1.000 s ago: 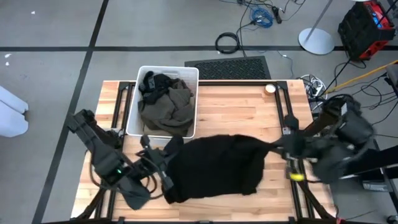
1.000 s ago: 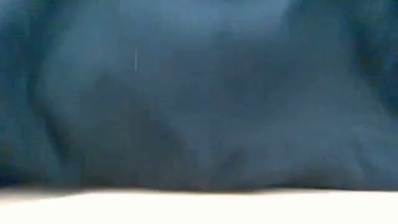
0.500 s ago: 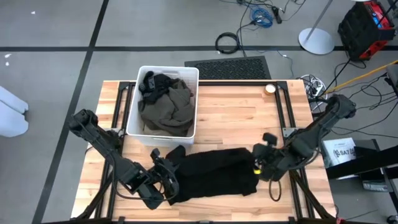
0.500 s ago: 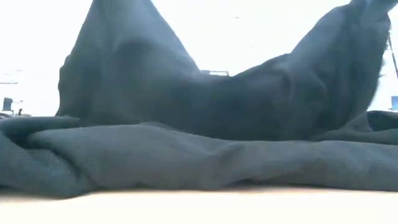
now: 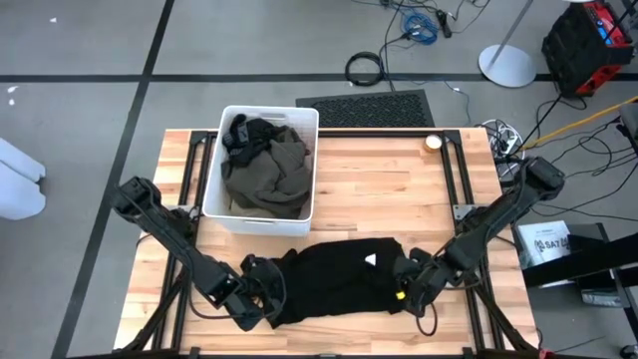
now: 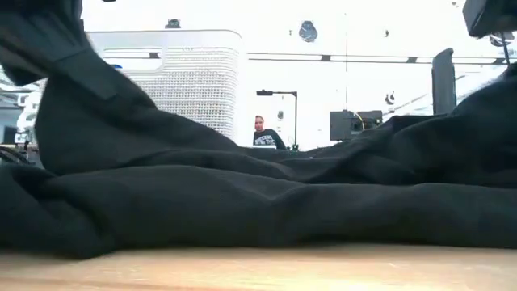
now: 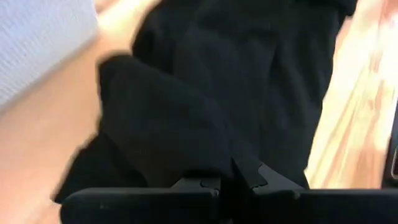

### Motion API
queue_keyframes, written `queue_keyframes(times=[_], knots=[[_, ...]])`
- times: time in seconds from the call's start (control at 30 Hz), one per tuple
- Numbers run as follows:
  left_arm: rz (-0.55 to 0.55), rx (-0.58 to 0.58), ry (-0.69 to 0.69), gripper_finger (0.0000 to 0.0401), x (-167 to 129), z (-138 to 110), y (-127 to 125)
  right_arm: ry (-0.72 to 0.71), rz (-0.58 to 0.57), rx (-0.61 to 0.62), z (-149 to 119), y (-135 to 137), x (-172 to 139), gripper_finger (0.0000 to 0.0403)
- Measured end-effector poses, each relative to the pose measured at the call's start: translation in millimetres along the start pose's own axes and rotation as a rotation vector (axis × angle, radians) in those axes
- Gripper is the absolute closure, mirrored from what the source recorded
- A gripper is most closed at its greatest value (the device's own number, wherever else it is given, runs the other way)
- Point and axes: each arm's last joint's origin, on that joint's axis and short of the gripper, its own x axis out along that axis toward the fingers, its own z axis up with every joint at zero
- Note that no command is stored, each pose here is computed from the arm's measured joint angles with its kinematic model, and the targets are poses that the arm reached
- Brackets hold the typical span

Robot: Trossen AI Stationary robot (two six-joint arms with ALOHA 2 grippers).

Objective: Sort clothes
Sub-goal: Put the black shirt into the white laundry bin

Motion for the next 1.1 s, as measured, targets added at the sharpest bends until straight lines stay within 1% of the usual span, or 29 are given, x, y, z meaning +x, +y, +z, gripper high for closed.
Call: queue_keyframes(times=[0.1, 0.17, 0.27, 0.33, 0.4, 0.43, 0.53, 0.67, 0.77, 0.87, 1.0, 1.1], knots=[[-0.01, 0.006, 0.044, 0.0391, 2.6, -2.5, -0.2, 0.033, -0.021, 0.035, -1.3, -0.6, 8.2, 0.0402], [-0.035, 0.03, 0.067, 0.0383, 2.7, -2.6, -2.0, 0.049, -0.017, 0.053, -1.5, -0.3, 10.1, 0.0396], [-0.089, 0.09, 0.104, 0.0351, 2.0, -2.4, -6.3, 0.052, -0.019, 0.072, -1.8, -0.2, 10.7, 0.0382], [-0.116, 0.16, 0.149, 0.0323, -0.7, -0.2, -9.9, 0.052, -0.02, 0.094, -1.8, -0.3, 10.6, 0.0368], [-0.144, 0.221, 0.238, 0.0295, -5.7, 6.6, -10.3, 0.051, -0.021, 0.116, -1.8, -0.2, 10.6, 0.0347], [-0.145, 0.226, 0.28, 0.0284, -9.2, 11.0, -8.6, 0.051, -0.021, 0.125, -1.8, -0.2, 10.6, 0.0334], [-0.125, 0.194, 0.358, 0.026, -26.6, 25.6, -2.6, 0.05, -0.022, 0.147, -1.5, -0.4, 10.6, 0.0289], [-0.08, 0.145, 0.373, 0.0252, -57.5, 41.7, 9.0, 0.049, -0.017, 0.165, 0.0, -0.8, 9.5, 0.0225], [-0.102, 0.111, 0.318, 0.0251, -78.4, 50.8, 15.2, 0.069, -0.008, 0.174, 0.5, -1.0, 9.2, 0.019], [-0.135, 0.102, 0.198, 0.0251, -95.6, 57.2, 18.1, 0.064, -0.008, 0.183, 2.3, -2.3, 7.3, 0.0171], [-0.134, 0.128, -0.013, 0.0251, -107.3, 65.5, 18.8, 0.013, -0.028, 0.189, 9.9, -9.2, -1.6, 0.0166], [-0.124, 0.166, -0.097, 0.0251, -107.5, 69.2, 16.6, -0.049, -0.03, 0.178, 17.0, -15.0, -13.3, 0.0169]])
